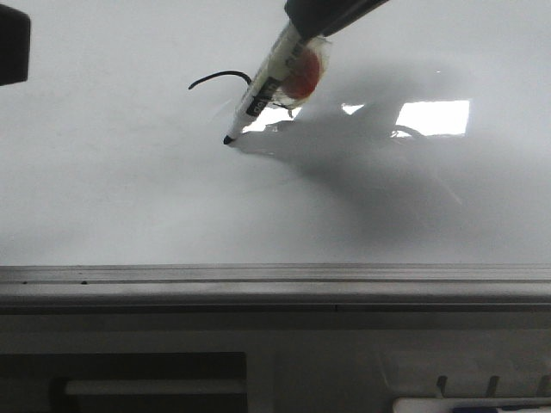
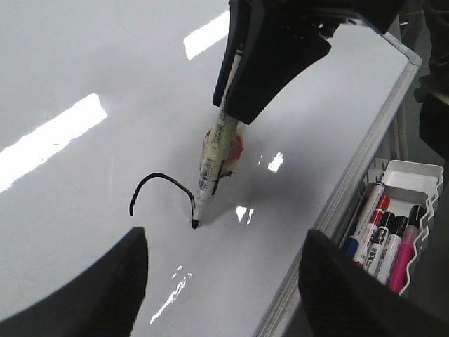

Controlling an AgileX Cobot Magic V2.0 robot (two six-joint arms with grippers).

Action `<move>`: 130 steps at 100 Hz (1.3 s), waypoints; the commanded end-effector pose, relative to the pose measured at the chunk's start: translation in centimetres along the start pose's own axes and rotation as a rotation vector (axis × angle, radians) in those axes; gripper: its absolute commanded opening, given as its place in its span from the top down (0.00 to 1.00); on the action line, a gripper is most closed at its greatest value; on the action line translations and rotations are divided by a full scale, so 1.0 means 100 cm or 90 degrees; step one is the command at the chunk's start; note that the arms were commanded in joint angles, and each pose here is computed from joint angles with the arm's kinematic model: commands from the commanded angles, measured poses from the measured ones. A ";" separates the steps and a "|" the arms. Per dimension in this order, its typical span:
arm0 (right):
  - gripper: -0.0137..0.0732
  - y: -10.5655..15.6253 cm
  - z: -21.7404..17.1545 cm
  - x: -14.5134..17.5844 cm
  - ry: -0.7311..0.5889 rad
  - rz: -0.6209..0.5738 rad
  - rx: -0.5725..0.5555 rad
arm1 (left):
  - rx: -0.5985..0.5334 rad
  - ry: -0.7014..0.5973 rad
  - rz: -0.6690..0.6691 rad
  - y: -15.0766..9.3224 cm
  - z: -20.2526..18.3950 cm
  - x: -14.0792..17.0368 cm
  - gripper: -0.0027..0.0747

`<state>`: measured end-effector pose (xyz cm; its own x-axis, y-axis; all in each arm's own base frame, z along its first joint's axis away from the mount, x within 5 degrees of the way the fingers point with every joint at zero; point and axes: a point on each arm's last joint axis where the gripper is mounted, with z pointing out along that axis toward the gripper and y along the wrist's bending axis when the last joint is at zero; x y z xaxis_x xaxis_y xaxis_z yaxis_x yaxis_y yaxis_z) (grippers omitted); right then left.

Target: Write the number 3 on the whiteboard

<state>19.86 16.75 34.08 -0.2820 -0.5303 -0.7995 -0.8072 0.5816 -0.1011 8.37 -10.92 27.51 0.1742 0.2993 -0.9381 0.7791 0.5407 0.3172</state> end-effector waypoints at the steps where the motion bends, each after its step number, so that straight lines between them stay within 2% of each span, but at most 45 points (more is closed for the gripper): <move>1: 0.91 -0.006 -0.004 -0.007 -0.029 -0.025 0.036 | -0.019 -0.067 -0.011 0.005 -0.001 -0.016 0.42; 25: 0.91 -0.002 -0.019 -0.005 -0.016 -0.036 0.026 | -0.019 -0.067 -0.011 0.005 -0.001 -0.016 0.42; 45: 0.91 0.003 -0.017 0.002 0.014 -0.031 0.003 | -0.019 -0.067 -0.011 0.005 -0.001 -0.016 0.42; 65: 0.91 0.016 0.010 -0.001 0.015 -0.052 -0.024 | -0.019 -0.067 -0.011 0.005 -0.001 -0.016 0.42; 77: 0.91 0.022 0.020 -0.010 -0.015 -0.063 -0.025 | -0.019 -0.067 -0.011 0.005 -0.001 -0.016 0.42; 106: 0.91 0.027 -0.009 -0.020 -0.036 -0.076 -0.037 | -0.016 -0.059 -0.005 0.004 -0.001 -0.015 0.42; 130: 0.91 0.047 -0.019 -0.025 -0.055 -0.106 -0.075 | -0.003 -0.030 0.004 0.002 0.011 -0.009 0.42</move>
<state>16.37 19.37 34.38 -0.1665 -0.6264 -0.7615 -0.9036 0.4060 -0.1364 8.64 -11.27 27.01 0.1556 0.3297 -0.9312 0.7860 0.5297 0.3189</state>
